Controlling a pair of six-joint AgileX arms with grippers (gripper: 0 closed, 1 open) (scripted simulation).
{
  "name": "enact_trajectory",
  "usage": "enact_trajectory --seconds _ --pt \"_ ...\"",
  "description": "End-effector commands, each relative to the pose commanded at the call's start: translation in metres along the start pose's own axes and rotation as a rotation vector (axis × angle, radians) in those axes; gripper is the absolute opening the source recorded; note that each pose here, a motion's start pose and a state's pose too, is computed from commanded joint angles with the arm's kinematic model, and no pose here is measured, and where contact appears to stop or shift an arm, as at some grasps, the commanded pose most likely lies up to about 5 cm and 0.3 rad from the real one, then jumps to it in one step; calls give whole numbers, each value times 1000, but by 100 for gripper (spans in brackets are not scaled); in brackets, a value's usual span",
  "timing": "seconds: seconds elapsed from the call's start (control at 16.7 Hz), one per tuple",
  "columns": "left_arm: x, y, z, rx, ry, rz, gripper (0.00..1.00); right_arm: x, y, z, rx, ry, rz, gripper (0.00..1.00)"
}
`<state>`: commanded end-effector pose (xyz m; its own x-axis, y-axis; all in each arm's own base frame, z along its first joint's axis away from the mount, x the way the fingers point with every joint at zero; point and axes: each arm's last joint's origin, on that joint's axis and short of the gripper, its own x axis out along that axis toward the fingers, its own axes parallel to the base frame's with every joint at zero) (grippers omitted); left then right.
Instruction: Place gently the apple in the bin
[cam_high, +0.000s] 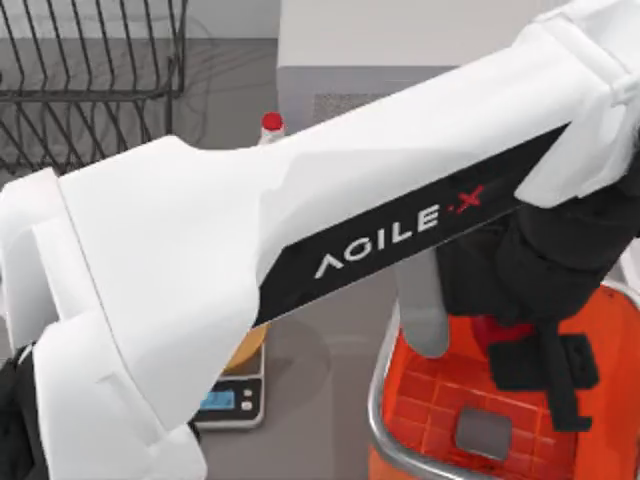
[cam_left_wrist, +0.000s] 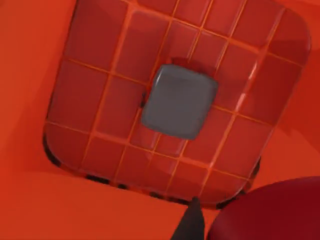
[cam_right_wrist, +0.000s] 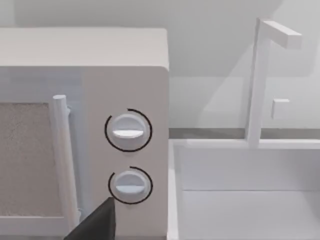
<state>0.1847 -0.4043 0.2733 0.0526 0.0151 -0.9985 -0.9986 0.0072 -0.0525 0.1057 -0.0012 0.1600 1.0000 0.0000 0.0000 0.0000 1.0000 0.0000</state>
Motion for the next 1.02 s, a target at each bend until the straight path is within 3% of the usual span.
enact_trajectory --seconds 0.42,1.02 --pt "1 -3 2 -11 0 -11 0 0 0 0 0 0 0 100" --pt "69 3 -2 13 1 -1 0 0 0 0 0 0 0 100"
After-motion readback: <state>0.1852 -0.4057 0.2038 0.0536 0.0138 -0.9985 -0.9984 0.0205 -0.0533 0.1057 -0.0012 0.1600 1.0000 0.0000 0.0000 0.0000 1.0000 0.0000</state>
